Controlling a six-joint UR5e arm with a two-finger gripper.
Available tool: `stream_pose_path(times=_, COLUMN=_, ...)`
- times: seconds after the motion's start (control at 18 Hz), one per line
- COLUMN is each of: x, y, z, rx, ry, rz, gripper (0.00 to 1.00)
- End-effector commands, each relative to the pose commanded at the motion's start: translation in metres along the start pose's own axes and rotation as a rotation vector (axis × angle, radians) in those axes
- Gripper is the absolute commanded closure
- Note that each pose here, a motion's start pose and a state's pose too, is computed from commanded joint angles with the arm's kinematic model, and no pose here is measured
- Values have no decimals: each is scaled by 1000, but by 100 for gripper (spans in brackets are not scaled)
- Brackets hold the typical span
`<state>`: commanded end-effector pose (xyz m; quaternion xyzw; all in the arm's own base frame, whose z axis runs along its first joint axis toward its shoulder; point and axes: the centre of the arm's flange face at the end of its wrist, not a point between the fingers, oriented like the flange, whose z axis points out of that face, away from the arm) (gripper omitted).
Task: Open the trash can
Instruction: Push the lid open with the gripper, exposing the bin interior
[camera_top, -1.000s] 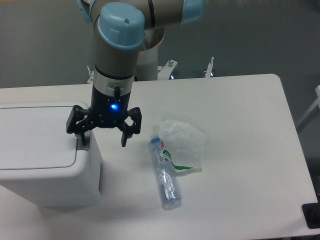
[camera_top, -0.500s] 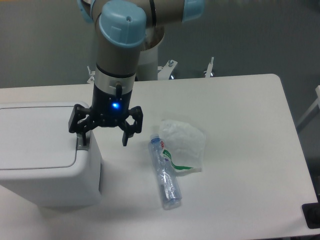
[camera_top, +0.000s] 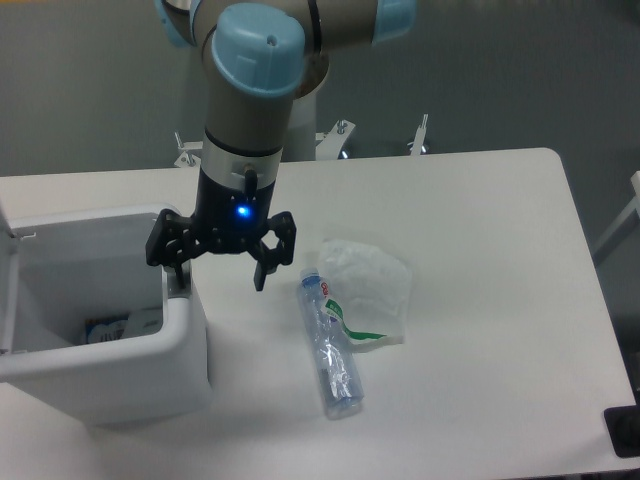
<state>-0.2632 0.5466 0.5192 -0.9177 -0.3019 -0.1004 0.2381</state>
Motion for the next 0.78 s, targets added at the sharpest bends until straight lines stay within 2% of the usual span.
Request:
stream_pose_path(times=0.11, x=-5, y=2, z=-30, rx=44, ry=-1, rz=-10, gripper=0)
stream_pose_path(times=0.22, x=-21, y=4, z=-41, rx=60, ry=-22, rz=-26, gripper=0)
stream_pose_path(times=0.39, x=-80, y=-7, z=-59, rx=100, ry=-77, rz=-81, gripper=0)
stream_pose_path(times=0.5, x=-112, y=-13, z=-60, rx=94, ry=-139, rz=4, gripper=0)
stream_pose_path(times=0.67, x=-169, y=-16, z=-44, rx=10, ry=-274, rz=115, gripper=0)
stream_pose_path(times=0.78, x=-191, y=-12, z=-45, rx=-40, ry=-358, rz=151, gripper=0)
